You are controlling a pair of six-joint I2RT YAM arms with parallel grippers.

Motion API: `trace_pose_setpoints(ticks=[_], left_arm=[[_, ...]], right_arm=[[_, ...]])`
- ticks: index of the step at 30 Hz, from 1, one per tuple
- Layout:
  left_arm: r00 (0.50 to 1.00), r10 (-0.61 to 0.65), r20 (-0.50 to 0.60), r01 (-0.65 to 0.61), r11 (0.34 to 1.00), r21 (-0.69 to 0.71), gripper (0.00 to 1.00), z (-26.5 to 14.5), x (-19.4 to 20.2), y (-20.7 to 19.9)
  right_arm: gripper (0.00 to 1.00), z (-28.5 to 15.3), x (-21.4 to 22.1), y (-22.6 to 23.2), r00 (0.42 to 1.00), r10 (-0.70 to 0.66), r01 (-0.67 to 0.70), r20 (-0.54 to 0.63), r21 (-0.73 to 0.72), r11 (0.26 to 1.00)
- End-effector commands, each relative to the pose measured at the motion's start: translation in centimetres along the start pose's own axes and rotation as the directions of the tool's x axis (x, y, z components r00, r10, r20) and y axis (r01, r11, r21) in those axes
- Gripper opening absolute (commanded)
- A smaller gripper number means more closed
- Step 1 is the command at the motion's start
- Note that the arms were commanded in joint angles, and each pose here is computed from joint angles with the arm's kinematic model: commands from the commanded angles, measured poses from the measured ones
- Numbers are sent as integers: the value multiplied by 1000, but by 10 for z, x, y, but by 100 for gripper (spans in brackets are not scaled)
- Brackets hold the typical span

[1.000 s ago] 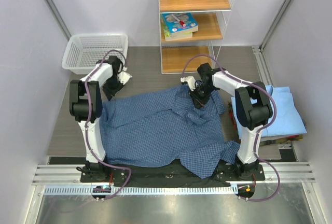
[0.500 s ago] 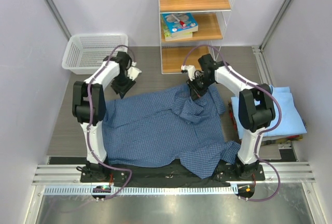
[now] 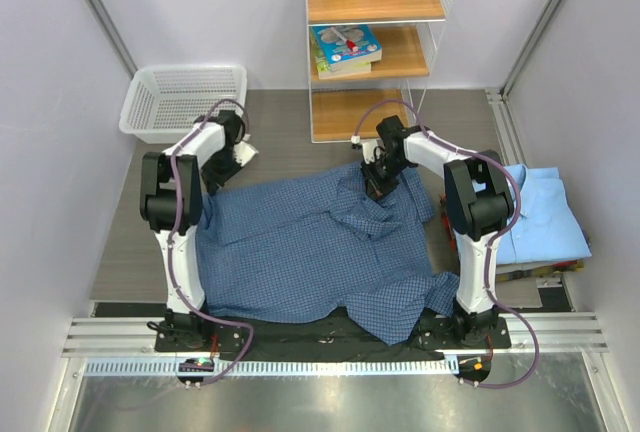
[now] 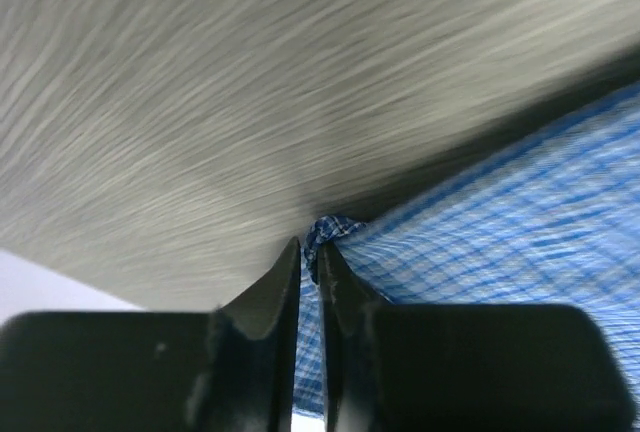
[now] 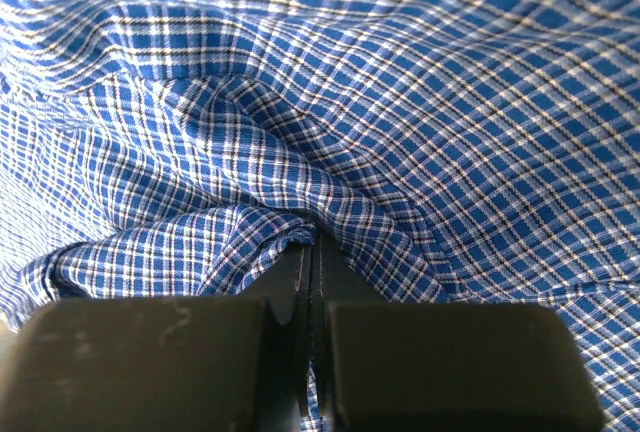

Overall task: Fold and stack the long sleeve shirts
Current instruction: Fold the shirt

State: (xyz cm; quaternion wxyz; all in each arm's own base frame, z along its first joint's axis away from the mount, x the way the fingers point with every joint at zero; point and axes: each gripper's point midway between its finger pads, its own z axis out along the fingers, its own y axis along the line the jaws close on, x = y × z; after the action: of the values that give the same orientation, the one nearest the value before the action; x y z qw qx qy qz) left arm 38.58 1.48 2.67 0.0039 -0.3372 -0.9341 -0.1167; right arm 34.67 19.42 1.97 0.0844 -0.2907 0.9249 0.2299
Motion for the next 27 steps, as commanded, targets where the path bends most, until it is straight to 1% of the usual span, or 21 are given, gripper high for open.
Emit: trace_pose_setpoints(ticks=[1, 3, 4, 5, 6, 11, 14, 15, 16, 18, 19, 20, 21, 22, 23, 25, 26, 27], left_arm=[[998, -61, -4, 61, 996, -60, 4, -12, 11, 43], [993, -113, -16, 113, 993, -31, 1, -10, 19, 52], [993, -118, -28, 118, 993, -16, 0, -16, 21, 53], [986, -165, -40, 165, 986, -2, 0, -14, 32, 62], [979, -191, -64, 193, 981, 25, 0, -7, 41, 64], [953, -269, -141, 283, 955, 86, 0, 1, 75, 72], [928, -335, -164, 355, 928, 116, 0, 8, 93, 79], [920, -365, -142, 382, 916, 123, 0, 4, 91, 86], [911, -397, -110, 411, 893, 186, 10, 1, 86, 82], [909, -413, -59, 414, 876, 249, 20, -14, 78, 78], [919, -394, 20, 362, 862, 355, 34, -23, 62, 66], [919, -386, 80, 330, 864, 380, 42, -42, 57, 62], [918, -383, 104, 313, 859, 405, 48, -47, 55, 57], [916, -348, 198, 221, 853, 474, 50, -62, 43, 46], [912, -329, 245, 184, 861, 474, 51, -77, 42, 43], [909, -306, 283, 147, 871, 469, 54, -83, 41, 35], [912, -261, 317, 94, 884, 458, 55, -88, 37, 30], [917, -244, 314, 89, 896, 435, 55, -84, 36, 30]], right_arm=[[1, 13, 22, -18, 992, 115, -109, -62, 80, 991], [1, 15, 29, -26, 982, 173, -166, -72, 97, 981], [1, 17, 32, -28, 978, 191, -183, -79, 98, 978], [1, 17, 34, -29, 973, 216, -207, -80, 101, 973], [1, 18, 35, -31, 971, 224, -215, -82, 107, 971], [1, 16, 39, -36, 964, 258, -249, -68, 115, 962], [1, 15, 39, -34, 965, 254, -247, -66, 101, 964], [1, 14, 37, -32, 966, 250, -244, -61, 95, 965], [1, 14, 36, -31, 967, 247, -242, -58, 89, 966], [1, 12, 33, -27, 969, 240, -237, -48, 73, 969], [1, 10, 32, -27, 971, 234, -231, -44, 68, 971], [1, 9, 29, -23, 974, 226, -224, -35, 47, 973], [1, 5, 25, -20, 976, 218, -217, -22, 36, 975], [1, 3, 22, -16, 978, 210, -209, -12, 19, 978], [1, 0, 18, -9, 980, 200, -200, 5, -19, 980], [1, -9, 6, -2, 983, 175, -173, 50, -44, 984], [1, -11, 3, 1, 984, 164, -160, 65, -57, 985], [1, -15, -2, 6, 985, 156, -149, 80, -80, 986]])
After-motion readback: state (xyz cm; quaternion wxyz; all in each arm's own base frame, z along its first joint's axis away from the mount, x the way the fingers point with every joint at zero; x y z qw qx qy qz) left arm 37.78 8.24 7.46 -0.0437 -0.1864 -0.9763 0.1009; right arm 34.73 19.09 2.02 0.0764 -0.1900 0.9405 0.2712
